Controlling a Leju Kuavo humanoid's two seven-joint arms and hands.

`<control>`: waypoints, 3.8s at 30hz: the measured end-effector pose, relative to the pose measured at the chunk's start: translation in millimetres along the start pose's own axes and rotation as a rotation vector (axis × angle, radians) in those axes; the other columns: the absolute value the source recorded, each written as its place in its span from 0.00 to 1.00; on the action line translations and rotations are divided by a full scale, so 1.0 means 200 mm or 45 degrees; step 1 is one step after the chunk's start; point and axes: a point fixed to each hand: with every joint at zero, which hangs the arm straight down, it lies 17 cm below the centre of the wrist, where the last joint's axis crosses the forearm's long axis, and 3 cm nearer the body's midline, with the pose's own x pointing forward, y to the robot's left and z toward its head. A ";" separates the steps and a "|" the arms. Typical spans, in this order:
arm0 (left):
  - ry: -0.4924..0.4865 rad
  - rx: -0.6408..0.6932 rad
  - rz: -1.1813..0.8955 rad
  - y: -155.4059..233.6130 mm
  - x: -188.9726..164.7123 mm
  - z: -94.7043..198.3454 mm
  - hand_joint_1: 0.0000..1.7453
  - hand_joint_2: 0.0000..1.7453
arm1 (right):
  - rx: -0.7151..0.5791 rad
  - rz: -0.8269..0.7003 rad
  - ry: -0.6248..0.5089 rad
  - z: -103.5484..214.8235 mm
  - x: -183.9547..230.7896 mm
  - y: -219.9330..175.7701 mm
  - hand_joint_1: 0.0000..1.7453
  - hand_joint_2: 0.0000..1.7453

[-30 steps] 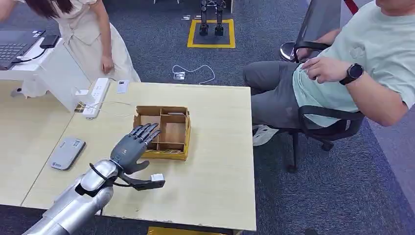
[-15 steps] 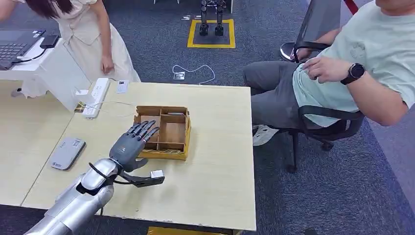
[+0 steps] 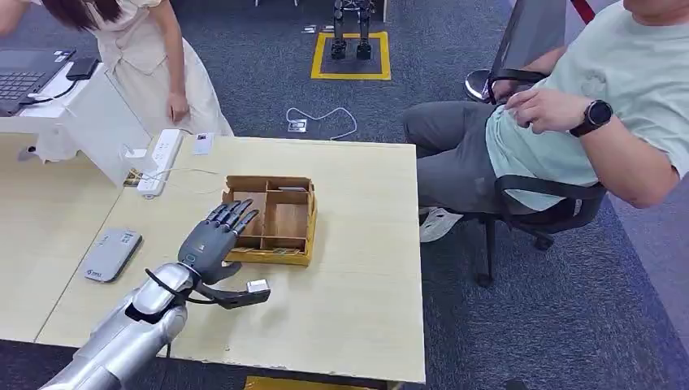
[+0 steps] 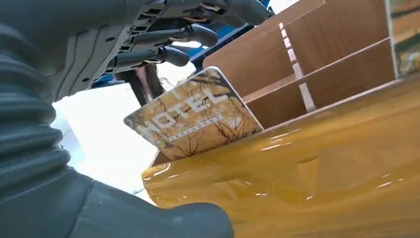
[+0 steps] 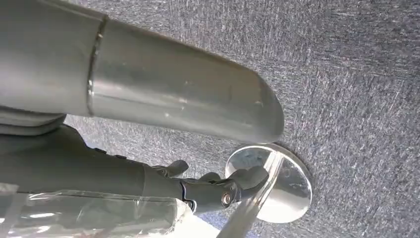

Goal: Pass the card to the sensor for recognition and then transmit it.

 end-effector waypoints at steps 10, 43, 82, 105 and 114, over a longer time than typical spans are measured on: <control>0.013 0.025 0.018 0.05 -0.07 -0.02 0.00 1.00 | 0.000 0.001 0.000 0.00 0.00 0.00 0.00 0.00; 0.023 0.025 0.014 0.08 -0.14 -0.01 0.00 1.00 | 0.003 -0.001 0.004 0.00 -0.02 0.01 0.00 0.00; -0.202 -0.128 0.164 0.07 -0.08 0.27 0.00 1.00 | 0.005 -0.001 -0.011 0.01 -0.01 0.01 0.00 0.00; -0.265 -0.113 0.188 0.08 0.05 0.27 0.00 1.00 | 0.005 0.001 -0.013 0.01 -0.01 0.01 0.00 0.00; -0.279 -0.103 0.195 0.10 0.09 0.25 0.00 1.00 | 0.004 0.001 -0.014 0.01 -0.01 0.01 0.00 0.00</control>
